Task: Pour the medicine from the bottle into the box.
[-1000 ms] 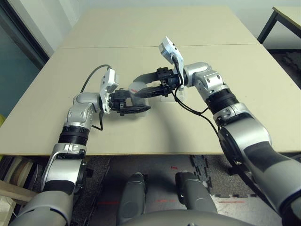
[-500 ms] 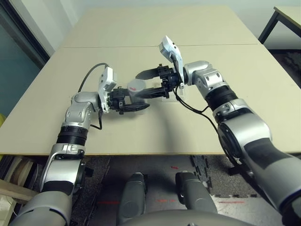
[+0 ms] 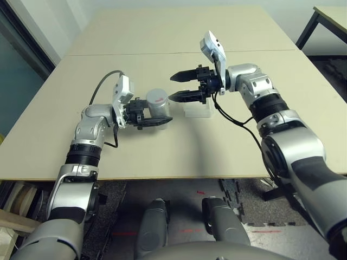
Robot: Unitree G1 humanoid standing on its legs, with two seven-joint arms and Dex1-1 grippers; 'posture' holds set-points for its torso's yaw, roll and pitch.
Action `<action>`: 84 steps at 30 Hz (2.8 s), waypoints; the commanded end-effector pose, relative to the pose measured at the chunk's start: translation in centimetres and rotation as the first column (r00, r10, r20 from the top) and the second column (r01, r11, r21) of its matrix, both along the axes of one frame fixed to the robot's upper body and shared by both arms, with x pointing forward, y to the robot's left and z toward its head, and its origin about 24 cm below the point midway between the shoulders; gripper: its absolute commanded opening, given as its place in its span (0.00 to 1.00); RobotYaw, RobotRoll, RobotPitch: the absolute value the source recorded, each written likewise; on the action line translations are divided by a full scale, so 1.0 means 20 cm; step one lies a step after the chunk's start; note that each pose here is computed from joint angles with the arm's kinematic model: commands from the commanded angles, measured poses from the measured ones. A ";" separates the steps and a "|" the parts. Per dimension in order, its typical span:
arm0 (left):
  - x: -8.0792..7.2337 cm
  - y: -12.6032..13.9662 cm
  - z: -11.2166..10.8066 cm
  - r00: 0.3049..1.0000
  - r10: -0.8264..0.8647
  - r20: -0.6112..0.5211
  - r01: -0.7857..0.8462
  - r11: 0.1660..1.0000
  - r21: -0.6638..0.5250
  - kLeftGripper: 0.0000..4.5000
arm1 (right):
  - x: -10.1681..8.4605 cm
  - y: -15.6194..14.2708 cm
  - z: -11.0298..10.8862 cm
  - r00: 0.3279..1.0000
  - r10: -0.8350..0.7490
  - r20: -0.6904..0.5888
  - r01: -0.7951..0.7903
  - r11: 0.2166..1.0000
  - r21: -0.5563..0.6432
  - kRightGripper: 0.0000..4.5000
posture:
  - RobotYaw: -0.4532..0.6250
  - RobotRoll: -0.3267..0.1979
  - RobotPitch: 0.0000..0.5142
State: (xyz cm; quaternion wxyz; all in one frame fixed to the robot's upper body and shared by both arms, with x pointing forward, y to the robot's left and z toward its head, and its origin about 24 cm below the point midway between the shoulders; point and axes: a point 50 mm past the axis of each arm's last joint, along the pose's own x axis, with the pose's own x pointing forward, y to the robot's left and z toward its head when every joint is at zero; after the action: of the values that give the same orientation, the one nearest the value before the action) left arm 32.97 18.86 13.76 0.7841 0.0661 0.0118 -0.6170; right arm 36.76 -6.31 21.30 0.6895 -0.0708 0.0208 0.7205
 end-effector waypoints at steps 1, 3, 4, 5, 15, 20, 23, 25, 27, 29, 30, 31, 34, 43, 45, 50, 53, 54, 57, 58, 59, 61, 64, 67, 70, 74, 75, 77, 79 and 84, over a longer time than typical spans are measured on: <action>0.02 0.03 0.02 0.999 0.028 0.018 -0.028 1.000 0.011 0.60 | -0.04 -0.02 0.02 0.999 0.049 -0.001 -0.049 0.999 -0.013 1.00 | 0.40 0.62 0.19; 0.02 0.04 0.02 0.999 0.038 0.020 -0.038 0.999 0.011 0.60 | -0.06 -0.02 0.02 0.998 0.063 -0.005 -0.063 0.998 -0.019 1.00 | 0.40 0.62 0.19; 0.02 0.04 0.02 0.999 0.040 0.020 -0.041 0.999 0.011 0.60 | -0.07 -0.02 0.02 0.998 0.066 -0.010 -0.066 0.998 -0.022 1.00 | 0.39 0.62 0.19; 0.02 0.04 0.02 0.999 0.042 0.021 -0.042 0.999 0.010 0.60 | -0.07 -0.02 0.02 0.998 0.067 -0.013 -0.067 0.997 -0.024 1.00 | 0.39 0.62 0.19; 0.04 0.00 0.01 0.999 0.018 0.027 -0.018 1.000 0.008 0.60 | -0.09 0.10 0.00 0.999 0.020 0.033 -0.019 1.000 -0.025 1.00 | 0.38 0.62 0.17; 0.04 -0.02 0.01 1.000 0.006 0.030 -0.006 1.000 0.011 0.60 | -0.10 0.17 -0.01 0.999 0.013 0.053 -0.011 1.000 -0.025 1.00 | 0.38 0.62 0.16; 0.04 -0.03 0.01 1.000 -0.003 0.031 0.002 1.000 0.011 0.60 | -0.10 0.19 -0.02 0.998 0.003 0.059 -0.002 1.000 -0.023 1.00 | 0.39 0.62 0.16; 0.04 -0.04 0.01 0.999 -0.007 0.032 0.006 1.000 0.011 0.60 | -0.09 0.20 -0.02 0.998 -0.002 0.061 0.003 1.000 -0.023 1.00 | 0.39 0.62 0.16; 0.04 -0.04 0.01 0.999 -0.008 0.033 0.008 1.000 0.011 0.60 | -0.09 0.21 -0.02 0.998 -0.008 0.062 0.009 1.000 -0.021 1.00 | 0.39 0.62 0.16; 0.04 -0.06 0.00 0.999 -0.017 0.035 0.017 1.000 0.006 0.60 | -0.08 0.23 -0.03 0.998 -0.028 0.062 0.029 0.999 -0.017 1.00 | 0.39 0.62 0.17; 0.04 -0.07 0.00 0.999 -0.022 0.035 0.022 1.000 0.004 0.60 | -0.07 0.23 -0.03 0.997 -0.037 0.061 0.038 0.999 -0.017 1.00 | 0.39 0.62 0.17; 0.04 -0.07 0.01 0.999 -0.025 0.036 0.025 1.000 0.003 0.60 | -0.07 0.23 -0.04 0.997 -0.043 0.061 0.044 0.999 -0.017 1.00 | 0.39 0.62 0.17; 0.04 -0.08 0.01 0.999 -0.030 0.038 0.030 1.000 -0.001 0.60 | -0.06 0.21 -0.05 0.996 -0.063 0.060 0.065 0.998 -0.026 1.00 | 0.38 0.62 0.17; 0.05 -0.09 0.02 0.998 -0.039 0.039 0.039 0.999 -0.002 0.60 | 0.00 0.07 -0.10 0.986 -0.164 0.042 0.166 0.985 -0.040 1.00 | 0.37 0.62 0.16; 0.05 -0.09 0.01 0.998 -0.042 0.038 0.042 0.999 -0.001 0.60 | 0.00 0.03 -0.10 0.981 -0.189 0.038 0.190 0.981 -0.033 1.00 | 0.36 0.62 0.16; 0.06 -0.10 0.01 0.998 -0.045 0.033 0.045 0.999 0.000 0.60 | 0.01 -0.07 -0.07 0.973 -0.228 0.028 0.228 0.974 -0.010 1.00 | 0.35 0.62 0.16; 0.06 -0.10 0.00 0.998 -0.053 0.025 0.053 0.999 0.003 0.60 | 0.00 -0.13 -0.05 0.968 -0.250 0.020 0.250 0.968 0.005 1.00 | 0.34 0.62 0.16; 0.06 -0.10 0.00 0.998 -0.055 0.023 0.055 0.999 0.004 0.60 | 0.00 -0.15 -0.04 0.966 -0.259 0.019 0.259 0.966 0.008 1.00 | 0.33 0.62 0.16; 0.07 -0.10 0.00 0.998 -0.055 0.020 0.055 0.998 0.006 0.60 | -0.01 -0.22 -0.03 0.957 -0.290 0.015 0.290 0.957 0.007 1.00 | 0.33 0.62 0.16; 0.07 -0.10 -0.01 0.998 -0.056 0.019 0.056 0.998 0.007 0.60 | -0.01 -0.24 -0.03 0.954 -0.300 0.014 0.300 0.954 0.004 1.00 | 0.33 0.62 0.16; 0.07 -0.10 -0.01 0.998 -0.058 0.016 0.058 0.998 0.009 0.60 | -0.01 -0.27 -0.03 0.949 -0.316 0.013 0.316 0.949 0.000 1.00 | 0.33 0.62 0.16; 0.06 -0.08 -0.01 0.998 -0.059 0.013 0.059 0.998 0.014 0.60 | -0.01 -0.33 -0.03 0.941 -0.339 0.012 0.339 0.941 -0.007 1.00 | 0.33 0.62 0.16; 0.06 -0.06 -0.01 0.999 -0.053 0.010 0.053 0.998 0.019 0.60 | -0.02 -0.38 -0.03 0.933 -0.361 0.009 0.361 0.932 -0.021 1.00 | 0.33 0.62 0.16; 0.05 -0.05 -0.02 0.999 -0.046 0.006 0.045 0.999 0.022 0.60 | -0.02 -0.43 -0.03 0.927 -0.375 0.009 0.375 0.926 -0.033 1.00 | 0.33 0.62 0.17; 0.05 -0.04 -0.02 0.999 -0.042 0.003 0.042 0.999 0.025 0.60 | -0.03 -0.43 -0.02 0.930 -0.368 0.005 0.368 0.929 -0.031 1.00 | 0.33 0.62 0.17; 0.05 -0.04 -0.03 0.999 -0.038 0.000 0.038 0.999 0.025 0.60 | -0.06 -0.37 0.01 0.947 -0.321 -0.002 0.321 0.947 -0.008 1.00 | 0.34 0.62 0.17; 0.05 -0.04 -0.03 0.999 -0.037 0.000 0.037 0.999 0.025 0.60 | -0.07 -0.35 0.02 0.953 -0.304 -0.004 0.304 0.953 0.000 1.00 | 0.34 0.62 0.17; 0.05 -0.04 -0.03 0.999 -0.037 0.000 0.037 0.999 0.025 0.60 | -0.09 -0.30 0.04 0.964 -0.267 -0.006 0.267 0.964 0.012 1.00 | 0.33 0.62 0.16; 0.05 -0.05 -0.03 0.999 -0.037 0.000 0.037 0.999 0.024 0.60 | -0.12 -0.23 0.05 0.977 -0.215 -0.003 0.215 0.976 0.019 1.00 | 0.33 0.62 0.16; 0.06 -0.05 -0.02 0.999 -0.036 0.003 0.036 0.999 0.022 0.60 | -0.15 -0.11 0.07 0.988 -0.157 0.010 0.157 0.988 -0.001 1.00 | 0.33 0.62 0.16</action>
State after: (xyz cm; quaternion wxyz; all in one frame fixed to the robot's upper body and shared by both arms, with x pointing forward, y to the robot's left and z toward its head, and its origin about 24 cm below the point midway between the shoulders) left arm 34.00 17.81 13.19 0.7730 0.0690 0.0123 -0.6305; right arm 34.05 -9.17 22.33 0.7500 -0.0572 0.0228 0.6585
